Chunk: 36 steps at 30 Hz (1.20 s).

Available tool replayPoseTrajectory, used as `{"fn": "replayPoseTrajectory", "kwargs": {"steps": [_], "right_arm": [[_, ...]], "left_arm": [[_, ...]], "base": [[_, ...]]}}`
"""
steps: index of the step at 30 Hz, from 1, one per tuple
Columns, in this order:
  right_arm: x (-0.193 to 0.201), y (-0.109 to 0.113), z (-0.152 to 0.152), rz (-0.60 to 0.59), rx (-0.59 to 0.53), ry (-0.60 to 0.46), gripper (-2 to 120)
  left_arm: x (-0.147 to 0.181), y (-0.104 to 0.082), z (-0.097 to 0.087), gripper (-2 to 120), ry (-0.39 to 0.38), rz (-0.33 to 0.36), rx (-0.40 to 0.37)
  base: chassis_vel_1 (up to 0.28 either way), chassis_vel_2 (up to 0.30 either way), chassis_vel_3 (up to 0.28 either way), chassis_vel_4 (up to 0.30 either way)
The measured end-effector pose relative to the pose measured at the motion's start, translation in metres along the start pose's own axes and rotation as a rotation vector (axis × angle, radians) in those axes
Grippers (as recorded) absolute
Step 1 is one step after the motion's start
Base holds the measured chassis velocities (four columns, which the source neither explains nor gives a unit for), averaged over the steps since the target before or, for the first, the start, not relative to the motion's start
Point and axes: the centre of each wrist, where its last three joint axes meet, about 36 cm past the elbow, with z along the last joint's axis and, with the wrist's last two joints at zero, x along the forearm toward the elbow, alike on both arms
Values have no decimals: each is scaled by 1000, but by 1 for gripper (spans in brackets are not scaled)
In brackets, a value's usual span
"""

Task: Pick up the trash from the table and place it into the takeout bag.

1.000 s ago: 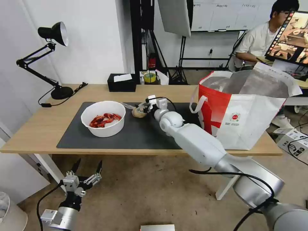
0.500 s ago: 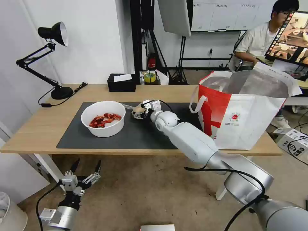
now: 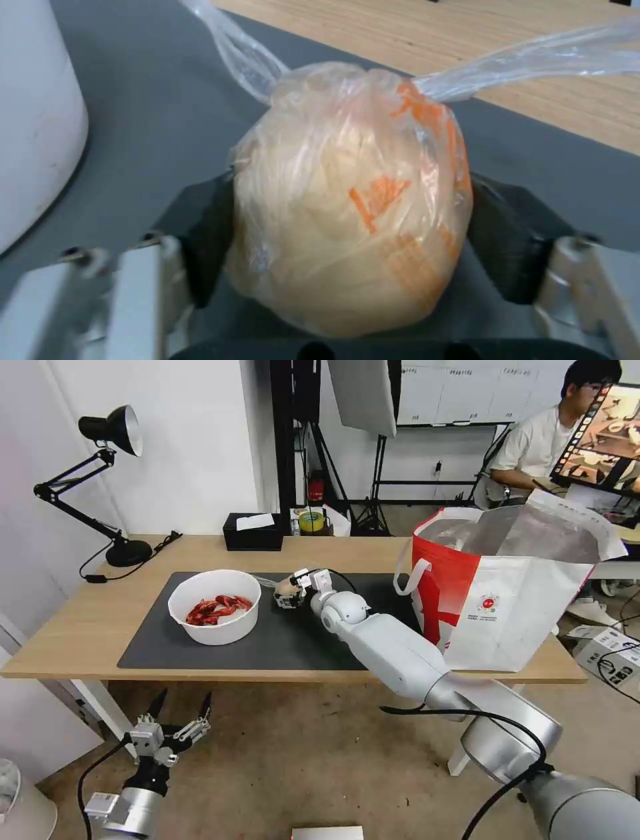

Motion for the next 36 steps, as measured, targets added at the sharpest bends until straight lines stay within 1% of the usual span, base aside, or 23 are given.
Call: {"fn": "replayPoseTrajectory", "kwargs": {"steps": [2, 4, 5, 7, 8, 9, 11, 12, 14, 15, 17, 18, 19, 21, 22, 25, 26, 29, 30, 32, 33, 34, 36], "right_arm": [[1, -1, 1, -2, 0, 2, 63], [2, -1, 2, -4, -2, 3, 60], [4, -1, 2, -9, -8, 3, 53], [8, -2, 3, -16, -25, 1, 44], [8, -2, 3, -16, -25, 1, 44], [12, -2, 3, -18, -31, -6, 38], [19, -2, 2, -21, -39, -31, 32], [19, -2, 2, -21, -39, -31, 32], [37, -3, 6, 1, -23, -92, 20], [37, -3, 6, 1, -23, -92, 20], [55, -3, 13, 38, 14, -158, 11], [55, -3, 13, 38, 14, -158, 11], [73, 1, 22, 68, 37, -218, 8], [98, 8, 31, 97, 42, -306, 7], [98, 8, 31, 97, 42, -306, 7], [128, 16, 42, 121, 14, -373, 7], [128, 16, 42, 121, 14, -373, 7], [160, 23, 51, 146, -7, -429, 7], [160, 23, 51, 146, -7, -429, 7], [181, 25, 62, 163, 6, -478, 7], [191, 24, 70, 173, 26, -502, 7], [191, 24, 70, 173, 26, -502, 7], [211, 19, 85, 192, 66, -547, 6]], "left_arm": [[0, 0, 0, 100, 0, 0, 0], [1, 0, -1, 100, 0, 1, 0], [1, -1, -1, 100, -1, 1, -1], [1, -1, -1, 100, -1, 2, -1], [1, -1, -1, 100, -1, 2, -1], [1, -1, -1, 100, -1, 2, -1], [2, -2, -2, 100, -2, 3, -2], [2, -2, -2, 100, -2, 3, -2], [1, -2, -3, 100, -5, 5, -1], [1, -2, -3, 100, -5, 5, -1], [1, -3, -4, 100, -8, 7, -1], [1, -3, -4, 100, -8, 7, -1], [1, -4, -5, 100, -9, 8, -1], [1, -6, -4, 100, -9, 12, -1], [1, -6, -4, 100, -9, 12, -1], [1, -11, -2, 100, -7, 17, 0], [1, -11, -2, 100, -7, 17, 0], [2, -17, -2, 100, -9, 23, 3], [2, -17, -2, 100, -9, 23, 3], [2, -18, -4, 100, -11, 26, 1], [2, -19, -4, 100, -11, 26, 0], [2, -19, -4, 100, -11, 26, 0], [2, -19, -5, 100, -11, 27, -1]], "base": [[0, 0, 0, 0], [0, 0, 0, 0], [0, 0, 0, 0], [0, 0, 0, 0], [0, 0, 0, 0], [0, 0, 0, 0], [0, 0, 0, 0], [0, 0, 0, 0], [0, 0, 0, 0], [0, 0, 0, 0], [0, 0, 0, 0], [0, 0, 0, 0], [0, 0, 0, 0], [0, 0, 0, 0], [0, 0, 0, 0], [0, 0, 0, 0], [0, 0, 0, 0], [0, 0, 0, 0], [0, 0, 0, 0], [0, 0, 0, 0], [0, 0, 0, 0], [0, 0, 0, 0], [0, 0, 0, 0]]}}
